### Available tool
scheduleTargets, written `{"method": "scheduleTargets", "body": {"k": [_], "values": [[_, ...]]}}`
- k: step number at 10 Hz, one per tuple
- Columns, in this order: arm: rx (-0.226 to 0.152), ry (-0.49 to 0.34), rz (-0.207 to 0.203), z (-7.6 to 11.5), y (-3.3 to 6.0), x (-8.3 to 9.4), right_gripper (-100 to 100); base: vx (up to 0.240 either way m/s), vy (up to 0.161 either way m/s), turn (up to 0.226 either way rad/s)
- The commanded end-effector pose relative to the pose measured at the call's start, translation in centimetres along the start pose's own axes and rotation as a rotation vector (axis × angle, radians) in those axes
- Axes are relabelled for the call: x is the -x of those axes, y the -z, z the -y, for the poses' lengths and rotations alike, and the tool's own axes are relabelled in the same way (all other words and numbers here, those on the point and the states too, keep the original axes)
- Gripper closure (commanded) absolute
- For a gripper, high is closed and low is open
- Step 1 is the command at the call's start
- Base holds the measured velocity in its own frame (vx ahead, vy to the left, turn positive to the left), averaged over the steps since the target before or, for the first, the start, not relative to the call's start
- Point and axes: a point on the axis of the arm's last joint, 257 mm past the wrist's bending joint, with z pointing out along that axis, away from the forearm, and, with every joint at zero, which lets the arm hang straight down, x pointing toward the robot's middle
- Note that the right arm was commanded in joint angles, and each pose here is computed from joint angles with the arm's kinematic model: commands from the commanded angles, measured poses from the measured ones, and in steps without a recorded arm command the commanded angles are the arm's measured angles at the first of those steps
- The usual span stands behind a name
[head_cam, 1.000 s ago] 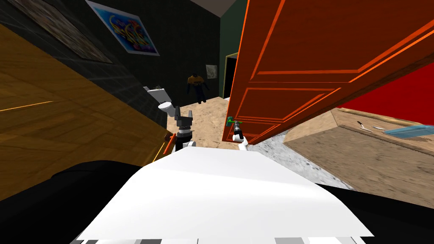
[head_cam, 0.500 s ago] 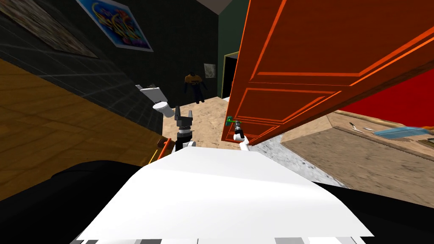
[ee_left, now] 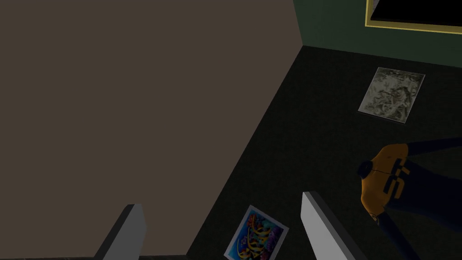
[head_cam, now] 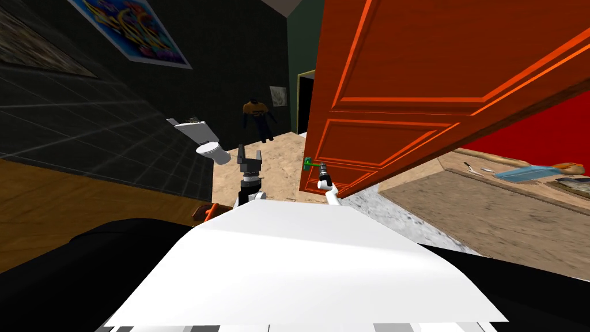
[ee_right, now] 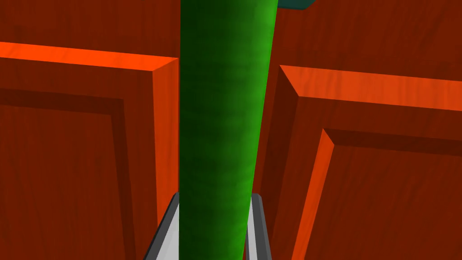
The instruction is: Push the door open
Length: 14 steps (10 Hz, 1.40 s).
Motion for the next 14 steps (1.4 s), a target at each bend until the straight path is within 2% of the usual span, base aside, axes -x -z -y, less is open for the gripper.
{"method": "scheduleTargets", "body": {"k": [1,4,6,8,11,13,14], "values": [[0.014,0.005,0.022,-0.6,-0.76,1.0,100,0.155,0.024,-0.169],[0.013,-0.004,0.023,-0.6,-1.05,0.5,100,0.091,0.036,-0.073],[0.01,-0.028,0.021,-0.6,-1.48,-0.9,100,0.079,0.08,-0.146],[0.005,-0.055,0.016,-0.6,-1.7,-2.6,100,0.066,0.194,-0.185],[0.001,-0.074,0.012,-0.5,-1.75,-3.7,100,-0.002,0.193,-0.058],[0.006,-0.05,0.04,-0.4,-1.97,-0.9,100,0.035,-0.013,-0.072],[0.007,-0.046,0.041,-0.5,-2.0,-0.7,100,0.107,-0.109,-0.011]]}}
